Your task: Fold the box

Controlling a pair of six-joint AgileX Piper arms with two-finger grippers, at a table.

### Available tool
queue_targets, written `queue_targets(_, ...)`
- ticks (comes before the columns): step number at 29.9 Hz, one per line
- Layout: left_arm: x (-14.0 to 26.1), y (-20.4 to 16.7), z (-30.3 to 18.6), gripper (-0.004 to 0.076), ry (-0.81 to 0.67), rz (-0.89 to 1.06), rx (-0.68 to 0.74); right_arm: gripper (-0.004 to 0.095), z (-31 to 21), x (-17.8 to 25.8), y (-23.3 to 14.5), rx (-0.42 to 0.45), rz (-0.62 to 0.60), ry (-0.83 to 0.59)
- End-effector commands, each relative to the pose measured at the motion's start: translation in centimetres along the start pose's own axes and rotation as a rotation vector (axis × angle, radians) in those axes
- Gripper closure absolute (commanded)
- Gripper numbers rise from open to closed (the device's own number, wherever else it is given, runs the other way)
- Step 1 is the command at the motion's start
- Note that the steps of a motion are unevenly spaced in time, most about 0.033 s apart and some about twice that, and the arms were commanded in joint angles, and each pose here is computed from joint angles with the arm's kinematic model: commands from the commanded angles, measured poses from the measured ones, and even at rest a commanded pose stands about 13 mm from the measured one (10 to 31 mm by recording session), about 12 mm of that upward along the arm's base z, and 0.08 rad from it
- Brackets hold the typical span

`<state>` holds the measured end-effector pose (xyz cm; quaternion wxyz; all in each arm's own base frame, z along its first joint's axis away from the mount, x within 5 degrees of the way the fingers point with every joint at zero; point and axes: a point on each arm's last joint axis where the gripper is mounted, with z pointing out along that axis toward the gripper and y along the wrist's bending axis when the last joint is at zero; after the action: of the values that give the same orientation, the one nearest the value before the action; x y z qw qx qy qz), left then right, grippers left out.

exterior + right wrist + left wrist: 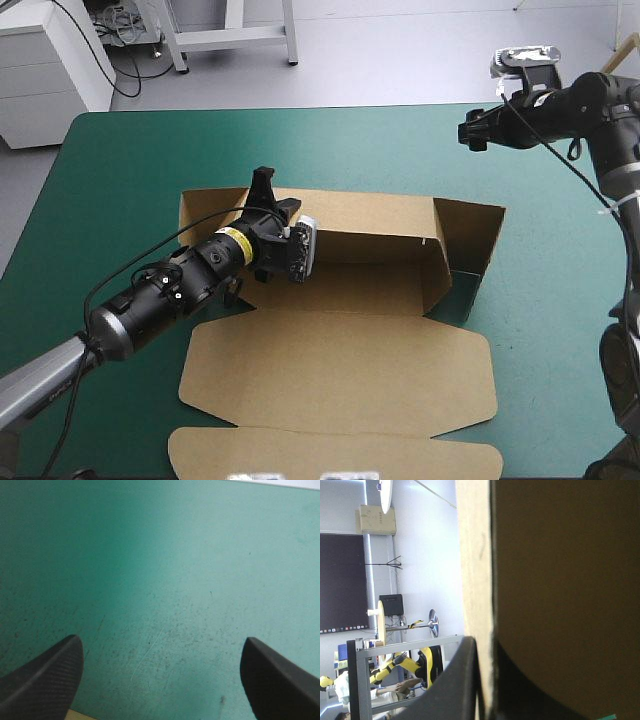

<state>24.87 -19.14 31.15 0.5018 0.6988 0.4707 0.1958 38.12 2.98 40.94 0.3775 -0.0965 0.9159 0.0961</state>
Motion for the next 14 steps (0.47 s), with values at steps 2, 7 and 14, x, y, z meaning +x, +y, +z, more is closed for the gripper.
queue_targets(2,-0.3,-0.4,0.1,0.0734,0.005,-0.047,0.032,0.0125,-0.6,-1.0,0.0,-0.008,0.009,-0.062)
queue_targets(7,-0.3,-0.4,0.1,0.0734,0.005,-0.049,0.032,0.0125,1.2,0.0,-0.2,-0.028,0.018,0.044)
queue_targets(14,-0.2,-0.5,0.1,0.0734,0.009,-0.060,0.037,0.0126,1.1,1.2,0.1,-0.058,0.035,0.172)
